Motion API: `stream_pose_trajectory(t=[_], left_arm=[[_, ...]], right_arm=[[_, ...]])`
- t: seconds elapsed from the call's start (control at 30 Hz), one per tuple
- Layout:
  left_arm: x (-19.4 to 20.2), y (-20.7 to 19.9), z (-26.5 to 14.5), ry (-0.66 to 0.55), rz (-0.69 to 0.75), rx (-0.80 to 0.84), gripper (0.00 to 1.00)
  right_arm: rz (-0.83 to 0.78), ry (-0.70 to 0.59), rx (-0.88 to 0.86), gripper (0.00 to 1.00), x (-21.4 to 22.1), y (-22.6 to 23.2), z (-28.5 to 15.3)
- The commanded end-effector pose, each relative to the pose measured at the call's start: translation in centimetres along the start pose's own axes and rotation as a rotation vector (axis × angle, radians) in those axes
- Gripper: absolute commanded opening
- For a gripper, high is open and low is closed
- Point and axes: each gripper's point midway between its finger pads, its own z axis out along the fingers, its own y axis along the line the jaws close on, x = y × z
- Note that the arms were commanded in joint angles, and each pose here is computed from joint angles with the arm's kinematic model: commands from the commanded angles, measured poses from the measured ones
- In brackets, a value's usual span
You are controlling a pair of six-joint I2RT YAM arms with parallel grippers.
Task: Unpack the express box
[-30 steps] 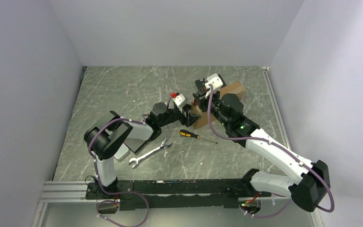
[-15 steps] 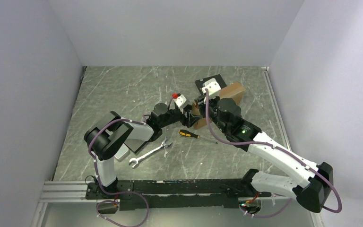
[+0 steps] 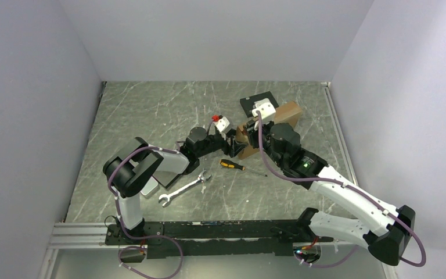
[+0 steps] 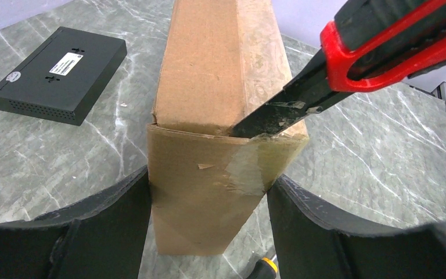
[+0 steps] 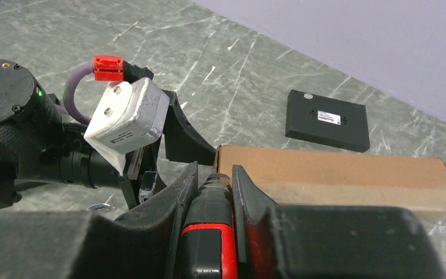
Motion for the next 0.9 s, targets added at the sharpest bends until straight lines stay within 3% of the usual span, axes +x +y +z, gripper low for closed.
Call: stream_pose_trajectory(t=[0.0,0.57,0.87], left_arm=[[-1.8,1.1,-0.1,-0.033,0.024,-0.054,0.38],[-1.7,1.1,-0.2,-0.032,0.029,-0.053,0.35],[-1.8,1.0,-0.3,-0.033,0.028,-0.05,0.34]], right_arm=[[0.023,0.032,0.067,0.0,-0.9,-1.1,-0.5],[0.006,0.061,0.056,0.0,0.3,-1.4,-2.0],[0.004,0.071,0.047,0.0,2.2,-0.8,-0.6]])
